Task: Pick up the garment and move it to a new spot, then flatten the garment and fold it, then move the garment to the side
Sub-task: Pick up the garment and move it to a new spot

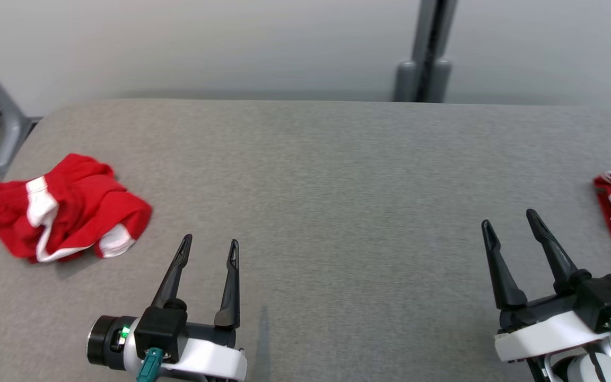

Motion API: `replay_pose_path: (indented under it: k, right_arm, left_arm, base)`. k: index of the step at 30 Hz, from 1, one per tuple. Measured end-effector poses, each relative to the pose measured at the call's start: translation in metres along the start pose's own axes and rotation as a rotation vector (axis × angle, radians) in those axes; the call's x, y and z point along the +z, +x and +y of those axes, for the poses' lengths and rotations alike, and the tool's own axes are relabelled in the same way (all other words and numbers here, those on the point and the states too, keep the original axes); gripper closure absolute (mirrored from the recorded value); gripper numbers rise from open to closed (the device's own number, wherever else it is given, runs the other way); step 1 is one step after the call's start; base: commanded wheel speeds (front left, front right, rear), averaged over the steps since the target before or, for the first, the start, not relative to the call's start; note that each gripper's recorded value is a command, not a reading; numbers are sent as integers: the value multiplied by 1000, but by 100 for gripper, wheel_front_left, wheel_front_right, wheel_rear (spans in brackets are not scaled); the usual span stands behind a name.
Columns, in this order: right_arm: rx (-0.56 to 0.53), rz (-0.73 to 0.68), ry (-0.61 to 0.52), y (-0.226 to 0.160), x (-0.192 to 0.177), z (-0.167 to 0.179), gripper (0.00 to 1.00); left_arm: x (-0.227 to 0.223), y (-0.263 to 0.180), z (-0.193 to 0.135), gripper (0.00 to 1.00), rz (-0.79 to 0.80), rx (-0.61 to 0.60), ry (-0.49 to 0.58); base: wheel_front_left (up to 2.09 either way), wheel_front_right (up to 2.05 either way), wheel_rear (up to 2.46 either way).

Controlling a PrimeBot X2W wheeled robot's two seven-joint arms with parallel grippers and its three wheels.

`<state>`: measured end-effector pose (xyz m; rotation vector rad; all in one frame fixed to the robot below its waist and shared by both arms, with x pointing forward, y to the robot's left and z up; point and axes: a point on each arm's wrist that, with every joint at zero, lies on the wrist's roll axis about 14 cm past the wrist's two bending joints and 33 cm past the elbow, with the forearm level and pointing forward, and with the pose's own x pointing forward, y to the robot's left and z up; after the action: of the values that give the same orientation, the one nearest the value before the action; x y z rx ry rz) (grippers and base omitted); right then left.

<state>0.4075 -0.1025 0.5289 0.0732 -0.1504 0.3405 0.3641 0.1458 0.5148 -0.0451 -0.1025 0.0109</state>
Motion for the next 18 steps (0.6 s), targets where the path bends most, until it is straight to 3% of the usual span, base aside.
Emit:
replay_pose_path:
  k: [18]
  right_arm:
    - [370,20,93,40,-15,128,0]
  left_arm:
    - [15,-80,114,0,-6,388,80]
  base:
    - [0,0,0]
